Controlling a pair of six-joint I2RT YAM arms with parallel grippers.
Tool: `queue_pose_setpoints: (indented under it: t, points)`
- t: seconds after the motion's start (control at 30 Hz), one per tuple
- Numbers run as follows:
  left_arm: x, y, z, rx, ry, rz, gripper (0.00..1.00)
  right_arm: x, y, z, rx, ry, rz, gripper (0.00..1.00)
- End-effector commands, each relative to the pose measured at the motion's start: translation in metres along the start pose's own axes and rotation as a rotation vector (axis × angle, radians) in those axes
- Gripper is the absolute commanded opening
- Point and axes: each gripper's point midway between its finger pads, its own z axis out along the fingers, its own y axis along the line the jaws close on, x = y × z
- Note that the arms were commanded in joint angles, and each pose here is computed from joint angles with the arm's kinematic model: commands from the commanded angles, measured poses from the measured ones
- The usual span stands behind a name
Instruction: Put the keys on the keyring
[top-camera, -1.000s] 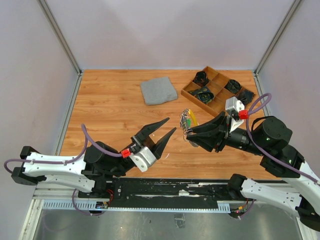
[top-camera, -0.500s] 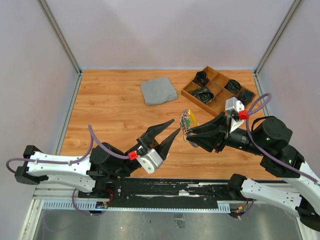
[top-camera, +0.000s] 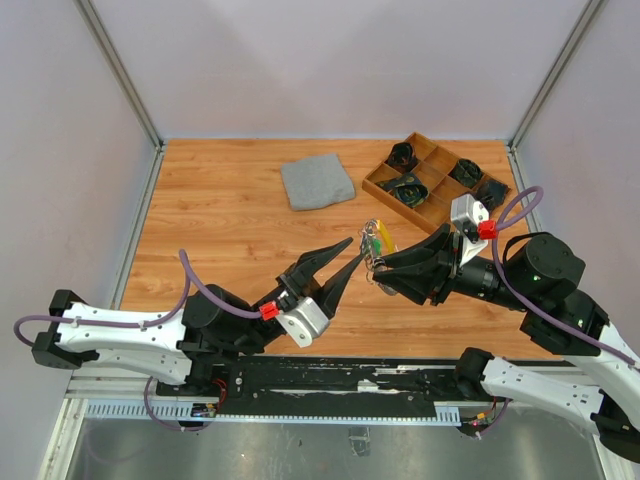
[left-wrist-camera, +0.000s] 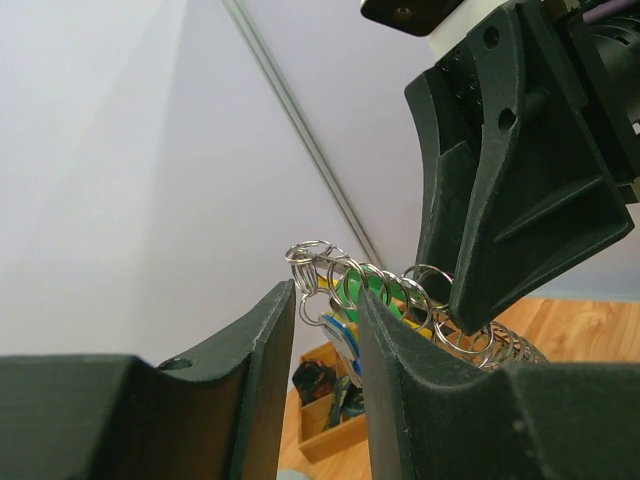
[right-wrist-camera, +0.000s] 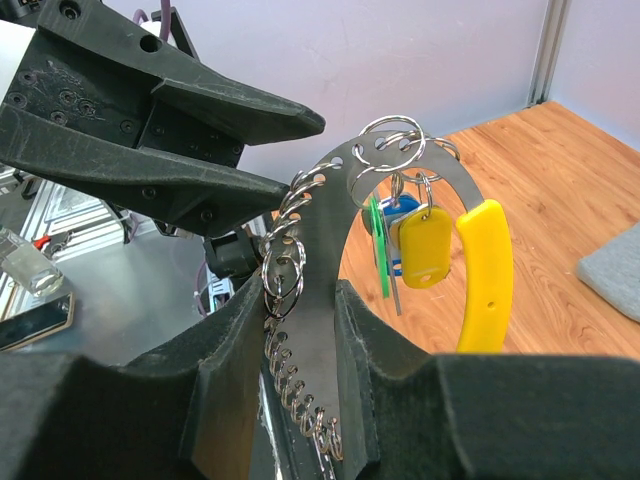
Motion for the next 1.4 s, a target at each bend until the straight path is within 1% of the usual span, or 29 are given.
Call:
queue_pose_setpoints:
  t: [0.0, 0.9, 1.0, 1.23, 1.37]
  points:
    - [-0.0177, 0.0106, 0.0048, -0.039, -0.048, -0.031, 0.37, -0.0207, 0.0050, -0.0039, -0.017, -0.073, -0.014, 0.06]
    - [-0.0143, 0.0031, 0.0098, -0.037, -0.043, -0.024, 0.36, -0.0199, 0.0056, -0.0051, -0.018, -0.078, -0.009, 0.06]
    - [-0.0152, 0.0031, 0.0102, -0.037, -0.047, -0.028, 0.35, -0.0194, 0.0055, -0.0050, -0.018, -0.077, -0.009, 0.06]
    - [-0.0159, 0.0046, 0.0101, -0.043, -0.048, -0.032, 0.27, -0.0186, 0.0055, -0.0052, -0.019, -0.077, -0.008, 0.06]
    - [-0.0151, 0.0063, 0.0086, -0.051, -0.047, -0.035, 0.24, -0.0181, 0.0052, -0.0051, -0.018, -0.077, -0.008, 0.06]
